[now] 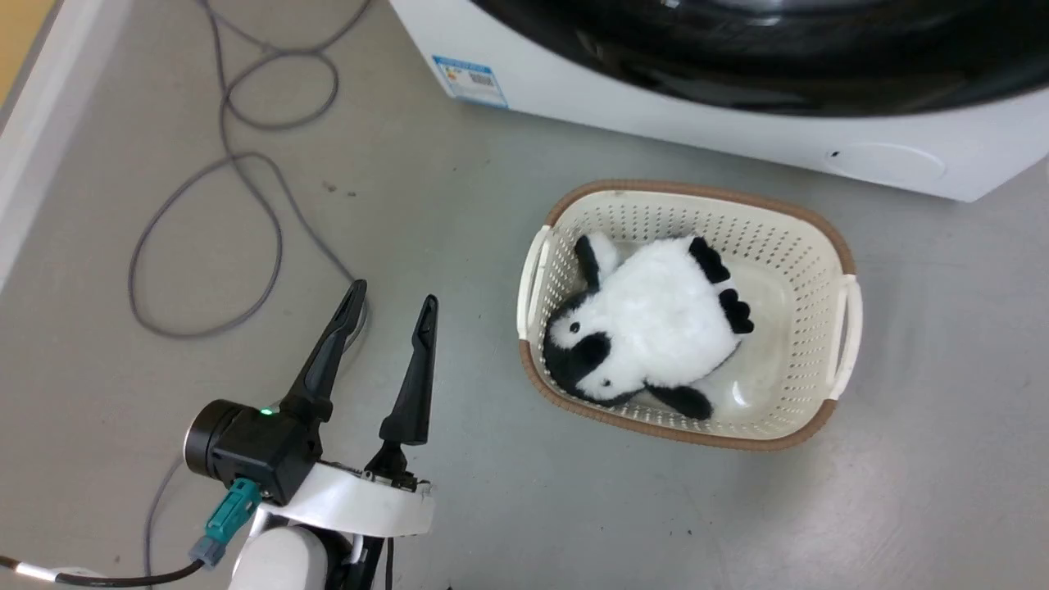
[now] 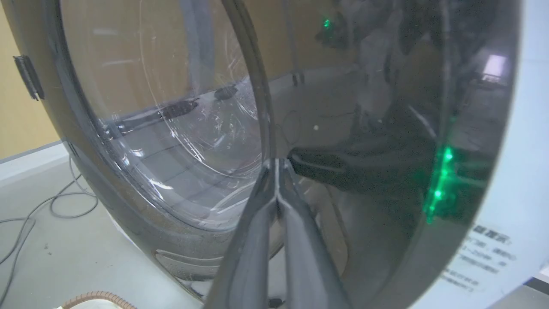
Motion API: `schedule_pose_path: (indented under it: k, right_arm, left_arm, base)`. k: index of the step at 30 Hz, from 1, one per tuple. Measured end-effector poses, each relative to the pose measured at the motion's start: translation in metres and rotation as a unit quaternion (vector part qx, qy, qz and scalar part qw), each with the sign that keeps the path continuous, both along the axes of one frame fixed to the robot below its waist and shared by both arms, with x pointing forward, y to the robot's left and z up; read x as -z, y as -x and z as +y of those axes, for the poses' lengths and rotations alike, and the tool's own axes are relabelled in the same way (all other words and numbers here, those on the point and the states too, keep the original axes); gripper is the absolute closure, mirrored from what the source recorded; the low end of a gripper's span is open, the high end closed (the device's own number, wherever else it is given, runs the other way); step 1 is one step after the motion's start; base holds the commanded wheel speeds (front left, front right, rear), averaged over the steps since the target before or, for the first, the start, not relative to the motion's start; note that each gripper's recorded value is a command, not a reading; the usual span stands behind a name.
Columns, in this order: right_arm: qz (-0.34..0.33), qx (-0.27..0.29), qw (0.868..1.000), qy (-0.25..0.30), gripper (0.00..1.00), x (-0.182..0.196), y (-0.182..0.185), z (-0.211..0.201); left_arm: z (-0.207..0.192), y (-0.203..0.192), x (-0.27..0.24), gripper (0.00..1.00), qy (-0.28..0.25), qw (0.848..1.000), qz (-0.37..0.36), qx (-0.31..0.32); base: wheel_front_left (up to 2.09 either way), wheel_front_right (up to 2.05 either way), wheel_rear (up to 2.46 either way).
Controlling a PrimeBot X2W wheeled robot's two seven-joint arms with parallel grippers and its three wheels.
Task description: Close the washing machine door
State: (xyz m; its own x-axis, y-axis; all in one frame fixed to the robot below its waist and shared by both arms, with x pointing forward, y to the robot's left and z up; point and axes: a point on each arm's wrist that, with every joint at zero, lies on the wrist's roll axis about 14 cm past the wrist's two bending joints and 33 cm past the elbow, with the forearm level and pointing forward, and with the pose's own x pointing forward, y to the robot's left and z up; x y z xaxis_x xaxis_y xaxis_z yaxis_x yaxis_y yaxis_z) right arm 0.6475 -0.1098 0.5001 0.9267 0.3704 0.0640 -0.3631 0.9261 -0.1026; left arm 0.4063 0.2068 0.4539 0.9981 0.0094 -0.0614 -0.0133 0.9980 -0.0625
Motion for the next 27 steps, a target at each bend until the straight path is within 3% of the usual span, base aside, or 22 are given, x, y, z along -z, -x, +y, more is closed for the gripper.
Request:
schedule_pose_path:
  k: [6,13,20,27]
  right_arm:
    - [0.011,-0.001,1.000,-0.005,1.00,0.008,-0.012,0.004]
    - [-0.003,0.009,1.000,-0.013,1.00,-0.003,0.001,-0.001]
    - [0.007,-0.016,1.000,-0.019,1.00,-0.005,0.062,0.013]
    - [-0.016,-0.014,0.999,-0.041,1.00,-0.031,0.131,0.006]
  left_arm:
    - [0.003,-0.001,0.003,0.00,-0.001,1.000,0.004,-0.006]
    - [0.003,0.002,-0.012,0.00,0.003,1.000,-0.016,-0.009]
    - [0.007,0.024,-0.032,0.00,0.009,0.999,-0.041,-0.020]
    - [0.000,0.044,-0.050,0.00,0.015,0.998,-0.066,-0.011]
  base:
    - [0.00,0.00,0.00]
    - [0.00,0.00,0.00]
    - [0.00,0.00,0.00]
    - [0.00,0.00,0.00]
